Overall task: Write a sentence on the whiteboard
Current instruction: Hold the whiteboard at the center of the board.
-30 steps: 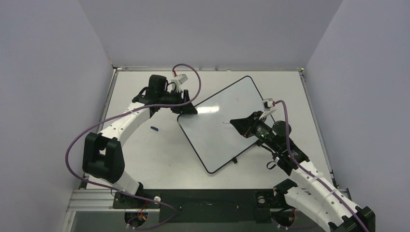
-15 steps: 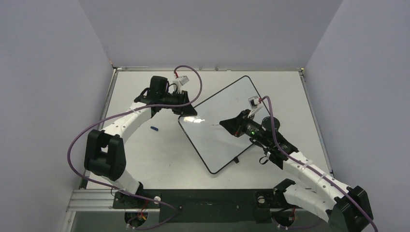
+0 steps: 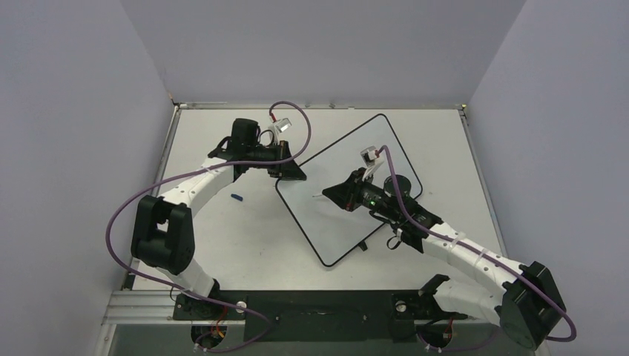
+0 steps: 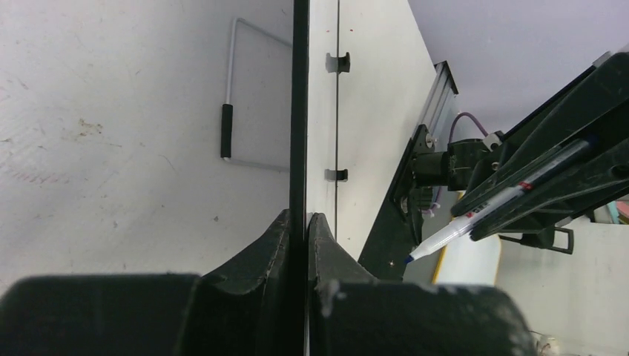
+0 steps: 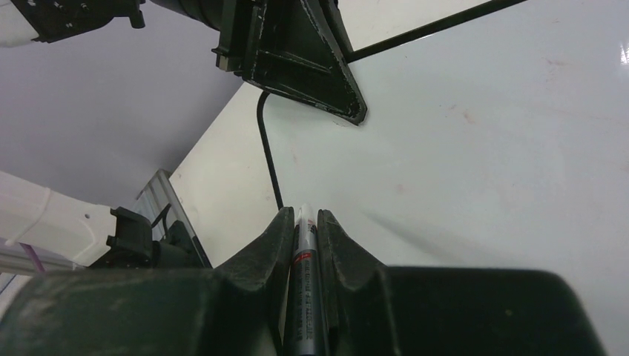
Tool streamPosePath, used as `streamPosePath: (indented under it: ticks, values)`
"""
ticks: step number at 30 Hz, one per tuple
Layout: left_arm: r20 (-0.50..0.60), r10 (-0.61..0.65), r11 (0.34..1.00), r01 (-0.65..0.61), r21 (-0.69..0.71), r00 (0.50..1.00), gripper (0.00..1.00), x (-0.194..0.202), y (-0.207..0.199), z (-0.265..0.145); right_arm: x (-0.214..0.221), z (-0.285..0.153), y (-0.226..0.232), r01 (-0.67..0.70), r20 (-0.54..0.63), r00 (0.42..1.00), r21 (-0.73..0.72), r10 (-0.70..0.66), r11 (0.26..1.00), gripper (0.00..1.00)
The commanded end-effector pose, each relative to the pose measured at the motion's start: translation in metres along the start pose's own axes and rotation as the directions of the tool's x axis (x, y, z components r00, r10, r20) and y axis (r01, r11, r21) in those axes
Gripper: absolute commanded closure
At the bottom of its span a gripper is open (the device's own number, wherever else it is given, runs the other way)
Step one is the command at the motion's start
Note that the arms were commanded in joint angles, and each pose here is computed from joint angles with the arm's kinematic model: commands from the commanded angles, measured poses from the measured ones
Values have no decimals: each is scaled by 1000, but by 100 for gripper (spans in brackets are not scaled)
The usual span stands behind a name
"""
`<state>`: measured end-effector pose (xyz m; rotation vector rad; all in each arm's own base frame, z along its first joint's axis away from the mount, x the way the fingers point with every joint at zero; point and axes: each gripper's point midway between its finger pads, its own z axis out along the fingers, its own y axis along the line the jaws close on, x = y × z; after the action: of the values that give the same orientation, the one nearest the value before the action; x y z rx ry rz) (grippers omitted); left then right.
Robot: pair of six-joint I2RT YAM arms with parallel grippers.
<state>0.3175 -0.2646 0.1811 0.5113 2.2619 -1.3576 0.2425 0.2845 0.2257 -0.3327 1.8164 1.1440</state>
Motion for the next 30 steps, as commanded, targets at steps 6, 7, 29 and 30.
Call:
streamPosePath:
  ticks: [6,7,29,30]
  values:
    - [49,105,991,-101,-93,993,100,-13,8,2,-23,22,10,105,66,992,44,-108,993,100]
    - [50,108,990,-103,-94,993,100,-13,7,1,-22,24,13,112,64,991,39,-114,993,100]
    - [31,140,977,-134,-165,990,100,-14,3,0,-18,43,11,140,103,983,124,-153,982,100]
    - [30,142,977,-135,-165,989,100,-13,3,0,-18,44,11,140,102,983,124,-153,982,100]
